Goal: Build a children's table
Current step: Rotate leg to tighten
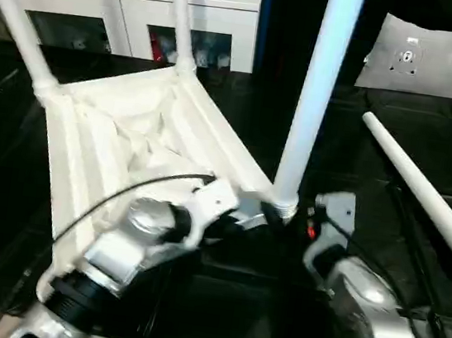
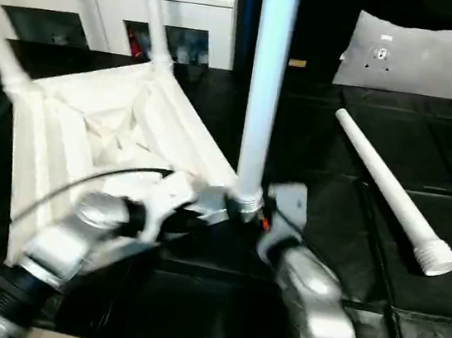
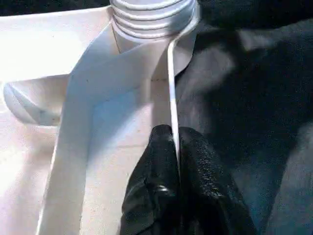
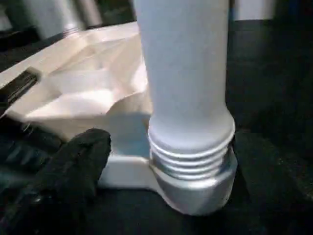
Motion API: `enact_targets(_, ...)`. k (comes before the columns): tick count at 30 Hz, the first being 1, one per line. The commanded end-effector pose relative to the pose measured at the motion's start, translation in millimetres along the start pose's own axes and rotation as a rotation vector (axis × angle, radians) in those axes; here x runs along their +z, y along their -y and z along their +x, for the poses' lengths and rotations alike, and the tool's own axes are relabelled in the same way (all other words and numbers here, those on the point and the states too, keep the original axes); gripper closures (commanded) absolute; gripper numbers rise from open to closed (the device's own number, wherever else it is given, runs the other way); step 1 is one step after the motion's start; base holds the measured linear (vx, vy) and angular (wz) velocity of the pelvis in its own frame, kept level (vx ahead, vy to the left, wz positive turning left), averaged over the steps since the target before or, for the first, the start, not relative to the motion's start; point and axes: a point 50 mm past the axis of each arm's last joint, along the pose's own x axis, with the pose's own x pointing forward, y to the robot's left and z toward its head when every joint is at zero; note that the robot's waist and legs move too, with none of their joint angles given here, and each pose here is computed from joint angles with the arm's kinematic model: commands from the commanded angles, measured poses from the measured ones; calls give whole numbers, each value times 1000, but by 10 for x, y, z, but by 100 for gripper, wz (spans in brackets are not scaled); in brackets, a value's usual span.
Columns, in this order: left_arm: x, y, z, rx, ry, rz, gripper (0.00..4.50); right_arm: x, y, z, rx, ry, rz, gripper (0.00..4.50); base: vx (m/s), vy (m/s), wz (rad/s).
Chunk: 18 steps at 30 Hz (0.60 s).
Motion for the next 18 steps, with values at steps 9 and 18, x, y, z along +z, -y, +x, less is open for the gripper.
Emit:
enact_targets(9, 4, -42, -195, -373, -28, 209, 450, 157, 167, -190, 358, -85, -195, 6, 0, 0, 0)
enact_targets(18, -8, -66, -233, -515, -84, 312, 450, 184, 148, -132, 565, -179, -306, 6, 0, 0, 0)
